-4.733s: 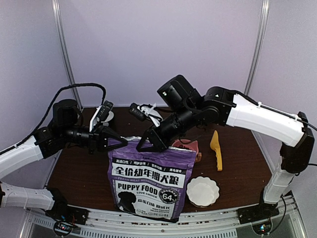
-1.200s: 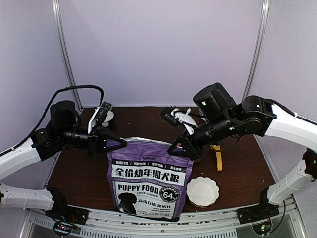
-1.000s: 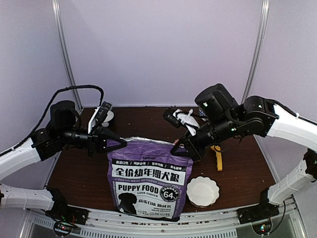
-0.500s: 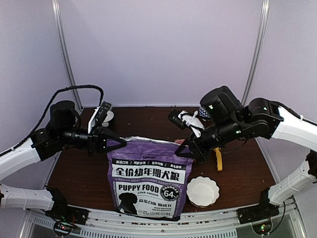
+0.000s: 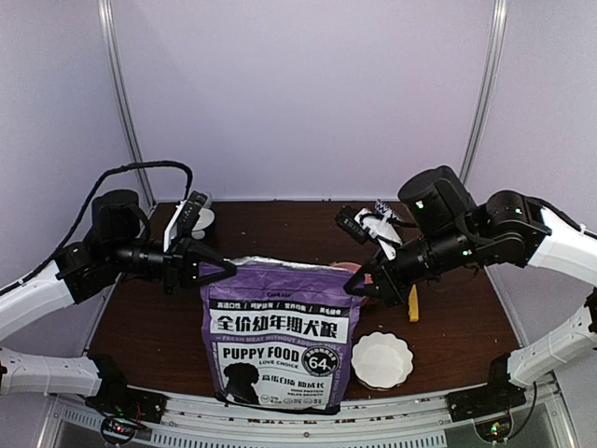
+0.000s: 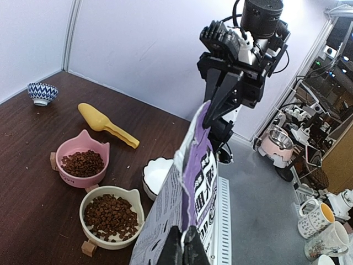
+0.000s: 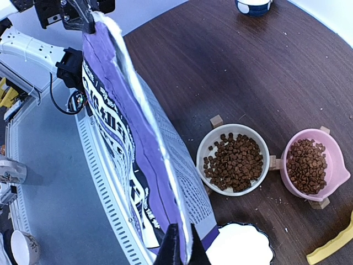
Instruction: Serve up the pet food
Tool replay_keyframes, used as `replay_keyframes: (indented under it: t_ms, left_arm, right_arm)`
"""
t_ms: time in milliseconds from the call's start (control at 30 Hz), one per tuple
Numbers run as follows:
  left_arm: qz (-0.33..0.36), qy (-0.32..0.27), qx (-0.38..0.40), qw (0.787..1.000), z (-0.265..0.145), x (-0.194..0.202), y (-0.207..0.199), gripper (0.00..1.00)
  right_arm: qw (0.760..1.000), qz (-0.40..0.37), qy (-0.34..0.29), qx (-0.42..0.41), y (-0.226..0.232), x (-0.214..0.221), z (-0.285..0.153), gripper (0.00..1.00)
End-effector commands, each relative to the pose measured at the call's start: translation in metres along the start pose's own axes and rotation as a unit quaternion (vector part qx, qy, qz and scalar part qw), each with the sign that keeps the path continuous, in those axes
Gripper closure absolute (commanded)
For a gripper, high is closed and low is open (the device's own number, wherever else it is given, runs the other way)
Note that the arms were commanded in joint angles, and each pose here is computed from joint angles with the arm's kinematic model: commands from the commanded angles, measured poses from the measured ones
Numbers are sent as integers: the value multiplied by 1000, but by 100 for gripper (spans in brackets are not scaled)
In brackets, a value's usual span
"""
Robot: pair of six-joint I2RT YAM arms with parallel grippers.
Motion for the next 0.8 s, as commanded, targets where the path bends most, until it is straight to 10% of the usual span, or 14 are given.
replay_keyframes:
  t_ms: [0, 100, 233, 500, 767]
  left_arm:
    - [48, -42, -7, 998, -10, -26, -7, 100]
    - [55, -8, -43, 998, -12, -28, -1, 71]
    - [70, 52, -66, 994, -13, -33, 2, 33]
    - [91, 113, -42, 989, 2, -42, -5, 13]
    - [86, 169, -9, 982, 29, -37, 4, 7]
  right_arm:
    - [1000, 16, -21, 6, -8, 2, -7, 100]
    - [997, 22, -66, -30, 0, -9, -11, 100]
    - [988, 28, -128, -84, 11, -20, -12, 64]
    - [971, 38, -190, -141, 17, -24, 0, 27]
    - [971, 26, -178, -159, 22, -30, 21, 38]
Point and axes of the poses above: each gripper's point midway between its finger pads, its own z axis out along the fingers, its own y axis along the line the jaws close on, x = y × z, the point moved 4 cm from there along -z, back along the fingers, and after that the axes turned 6 degrees about z, right-handed, at the moved point
